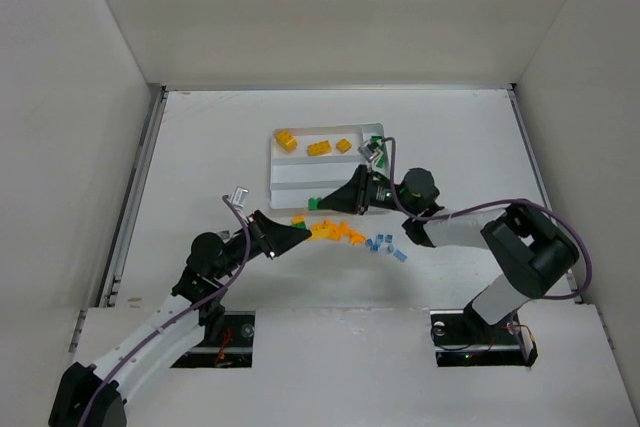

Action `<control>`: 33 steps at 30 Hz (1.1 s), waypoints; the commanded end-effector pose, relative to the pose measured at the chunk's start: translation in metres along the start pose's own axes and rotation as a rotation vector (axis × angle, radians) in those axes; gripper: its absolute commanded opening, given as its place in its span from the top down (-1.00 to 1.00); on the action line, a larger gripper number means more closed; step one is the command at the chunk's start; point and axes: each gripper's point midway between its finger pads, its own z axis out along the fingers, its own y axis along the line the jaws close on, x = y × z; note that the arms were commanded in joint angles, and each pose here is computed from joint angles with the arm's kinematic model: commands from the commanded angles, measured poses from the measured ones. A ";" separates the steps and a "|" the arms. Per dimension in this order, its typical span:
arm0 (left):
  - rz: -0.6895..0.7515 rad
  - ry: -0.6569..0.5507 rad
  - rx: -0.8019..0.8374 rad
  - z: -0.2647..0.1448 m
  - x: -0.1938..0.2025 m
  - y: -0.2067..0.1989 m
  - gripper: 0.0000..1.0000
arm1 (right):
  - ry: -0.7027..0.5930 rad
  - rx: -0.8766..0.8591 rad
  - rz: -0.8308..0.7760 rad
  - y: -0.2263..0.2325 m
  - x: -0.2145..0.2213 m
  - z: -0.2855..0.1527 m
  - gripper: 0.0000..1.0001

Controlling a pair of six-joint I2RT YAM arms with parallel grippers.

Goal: Sort the legos into containers by color

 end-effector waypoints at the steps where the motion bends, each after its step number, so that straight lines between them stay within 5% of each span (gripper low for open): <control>1: 0.036 0.068 0.004 -0.003 0.013 0.002 0.77 | -0.250 -0.091 -0.106 0.034 -0.080 -0.008 0.39; 10: 0.049 0.054 0.013 0.000 0.009 -0.004 0.77 | -0.377 -0.018 -0.079 0.009 -0.117 -0.042 0.41; 19: 0.069 0.009 -0.050 0.018 -0.007 0.004 0.75 | -0.606 0.731 -0.154 -0.122 -0.138 -0.138 0.41; 23: 0.092 -0.020 -0.063 0.026 -0.016 0.004 0.75 | -0.591 1.034 -0.273 -0.146 -0.148 -0.158 0.39; 33: 0.109 -0.062 -0.142 0.037 -0.030 0.024 0.75 | -0.506 1.209 -0.350 -0.192 -0.186 -0.141 0.33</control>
